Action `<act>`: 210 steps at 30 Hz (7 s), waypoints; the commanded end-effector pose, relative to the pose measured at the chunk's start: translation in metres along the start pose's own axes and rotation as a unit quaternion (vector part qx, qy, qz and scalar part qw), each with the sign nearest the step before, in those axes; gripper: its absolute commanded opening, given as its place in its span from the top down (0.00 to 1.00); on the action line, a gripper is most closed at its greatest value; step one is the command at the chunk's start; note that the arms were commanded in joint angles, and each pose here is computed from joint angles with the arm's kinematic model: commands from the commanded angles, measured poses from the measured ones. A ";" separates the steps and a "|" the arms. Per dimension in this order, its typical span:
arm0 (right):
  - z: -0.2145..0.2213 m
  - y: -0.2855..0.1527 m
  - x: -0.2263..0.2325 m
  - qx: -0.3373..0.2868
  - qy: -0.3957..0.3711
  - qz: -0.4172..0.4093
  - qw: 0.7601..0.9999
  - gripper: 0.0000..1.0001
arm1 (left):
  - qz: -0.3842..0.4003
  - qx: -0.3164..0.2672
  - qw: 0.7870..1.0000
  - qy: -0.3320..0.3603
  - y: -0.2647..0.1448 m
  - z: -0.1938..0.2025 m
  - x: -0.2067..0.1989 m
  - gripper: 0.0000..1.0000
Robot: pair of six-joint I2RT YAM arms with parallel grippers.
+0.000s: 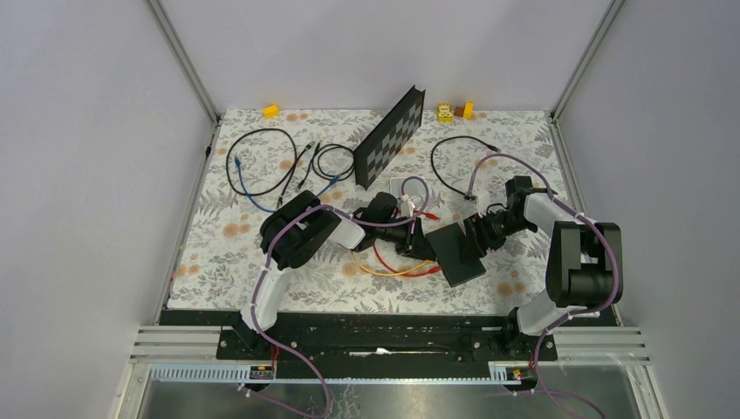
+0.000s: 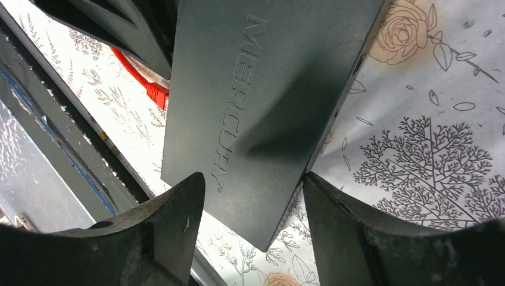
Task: Pull the plug from the switch port
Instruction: Pull the connector from the switch port, then pick up the connector from the center of the board.
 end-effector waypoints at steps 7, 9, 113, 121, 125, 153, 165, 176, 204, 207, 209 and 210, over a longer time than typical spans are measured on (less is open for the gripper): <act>-0.005 -0.008 -0.001 -0.011 -0.017 0.034 0.999 0.32 | -0.021 -0.006 1.000 0.003 0.008 -0.012 0.011 0.89; -0.004 -0.009 -0.002 -0.010 -0.018 0.042 0.999 0.31 | -0.024 -0.007 1.000 0.004 0.007 -0.015 0.012 0.91; -0.048 0.028 -0.004 0.070 -0.095 0.343 0.932 0.12 | -0.035 -0.022 0.999 0.011 -0.004 -0.058 0.018 1.00; -0.051 0.028 -0.010 0.061 -0.073 0.344 0.934 0.11 | -0.024 -0.025 0.999 0.011 -0.006 -0.055 0.015 1.00; -0.048 0.023 -0.017 0.055 -0.051 0.339 0.938 0.11 | -0.018 -0.024 1.000 0.009 -0.005 -0.054 0.015 1.00; -0.051 0.022 -0.022 0.042 -0.032 0.311 0.949 0.12 | -0.032 -0.026 0.998 0.037 -0.006 -0.061 0.013 1.00; -0.069 0.008 -0.013 -0.016 -0.041 0.271 0.962 0.09 | -0.050 -0.022 0.989 0.140 -0.027 -0.063 -0.009 1.00; -0.095 -0.019 0.016 -0.095 -0.091 0.232 0.964 0.08 | -0.054 -0.020 0.968 0.242 -0.041 -0.070 -0.039 0.95; -0.092 -0.033 0.019 -0.102 -0.108 0.254 0.956 0.07 | -0.449 -0.032 0.843 0.294 -0.234 -0.046 0.047 0.27; -0.091 -0.033 0.018 -0.100 -0.109 0.255 0.956 0.07 | -0.460 -0.039 0.849 0.256 -0.252 -0.040 0.062 0.27; -0.090 -0.032 0.018 -0.098 -0.111 0.253 0.956 0.07 | -0.456 -0.042 0.857 0.237 -0.254 -0.039 0.068 0.27; -0.090 -0.031 0.017 -0.096 -0.111 0.252 0.956 0.07 | -0.451 -0.043 0.862 0.227 -0.254 -0.039 0.070 0.26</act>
Point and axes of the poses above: each gripper's point midway between its finger pads, its own y axis out along the fingers, its own x axis along the line the jaws close on, z = x × y, the point moved 2 cm from there along -y, back along the fingers, and after that the axes turned 9 degrees about -y, right-handed, at the moved point
